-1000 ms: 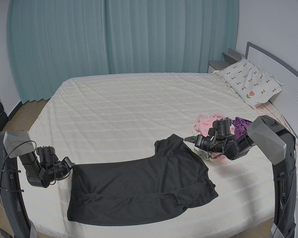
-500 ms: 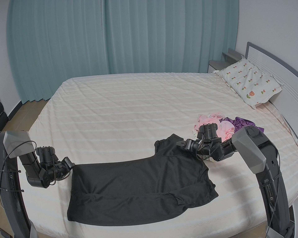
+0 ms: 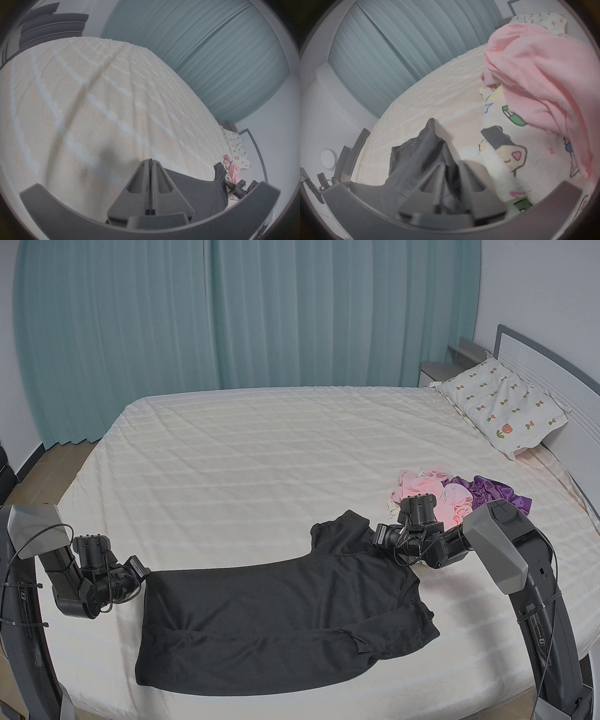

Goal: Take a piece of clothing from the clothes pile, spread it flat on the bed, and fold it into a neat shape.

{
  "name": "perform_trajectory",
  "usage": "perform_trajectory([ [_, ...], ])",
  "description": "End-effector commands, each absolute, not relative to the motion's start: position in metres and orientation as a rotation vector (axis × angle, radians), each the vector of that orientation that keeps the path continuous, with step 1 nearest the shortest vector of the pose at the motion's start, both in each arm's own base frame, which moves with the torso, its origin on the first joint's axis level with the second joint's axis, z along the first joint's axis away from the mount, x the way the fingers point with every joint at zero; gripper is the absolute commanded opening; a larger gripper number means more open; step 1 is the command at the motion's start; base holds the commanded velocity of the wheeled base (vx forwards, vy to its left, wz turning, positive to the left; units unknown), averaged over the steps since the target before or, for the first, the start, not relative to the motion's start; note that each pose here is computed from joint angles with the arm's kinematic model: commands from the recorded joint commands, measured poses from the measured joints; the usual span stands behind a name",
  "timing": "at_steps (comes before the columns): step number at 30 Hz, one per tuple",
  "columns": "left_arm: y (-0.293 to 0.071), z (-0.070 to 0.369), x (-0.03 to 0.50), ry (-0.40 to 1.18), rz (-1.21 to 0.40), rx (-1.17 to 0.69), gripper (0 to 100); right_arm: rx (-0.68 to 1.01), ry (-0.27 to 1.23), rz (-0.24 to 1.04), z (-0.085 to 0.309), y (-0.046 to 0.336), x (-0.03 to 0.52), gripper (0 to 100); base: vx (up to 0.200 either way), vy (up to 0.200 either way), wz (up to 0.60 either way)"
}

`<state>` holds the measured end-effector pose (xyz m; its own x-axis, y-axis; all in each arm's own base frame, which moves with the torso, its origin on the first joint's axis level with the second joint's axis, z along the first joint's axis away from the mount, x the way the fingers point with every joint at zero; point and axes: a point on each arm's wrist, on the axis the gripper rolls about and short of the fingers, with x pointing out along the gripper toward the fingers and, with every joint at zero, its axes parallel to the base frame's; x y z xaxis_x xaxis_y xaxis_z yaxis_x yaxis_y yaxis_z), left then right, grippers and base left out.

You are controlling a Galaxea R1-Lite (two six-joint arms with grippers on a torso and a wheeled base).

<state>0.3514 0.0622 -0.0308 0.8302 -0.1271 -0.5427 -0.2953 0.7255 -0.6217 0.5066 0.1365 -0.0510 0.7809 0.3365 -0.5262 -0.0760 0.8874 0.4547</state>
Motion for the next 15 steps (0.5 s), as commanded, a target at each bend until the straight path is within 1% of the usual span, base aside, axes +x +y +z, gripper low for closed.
perform_trajectory([
  [1,0.063,-0.033,0.353,0.599,0.099,-0.766,0,0.436,0.617,0.224,-0.038,0.134,0.507,0,0.0,0.0,0.0],
  [11,0.064,-0.031,0.354,0.591,0.1,-0.765,0,0.446,0.603,0.214,-0.03,0.126,0.503,0,0.0,0.0,0.0],
  [15,0.067,-0.028,0.354,0.578,0.107,-0.766,0,0.487,0.571,0.213,-0.019,0.124,0.5,0,0.0,0.0,0.0],
])
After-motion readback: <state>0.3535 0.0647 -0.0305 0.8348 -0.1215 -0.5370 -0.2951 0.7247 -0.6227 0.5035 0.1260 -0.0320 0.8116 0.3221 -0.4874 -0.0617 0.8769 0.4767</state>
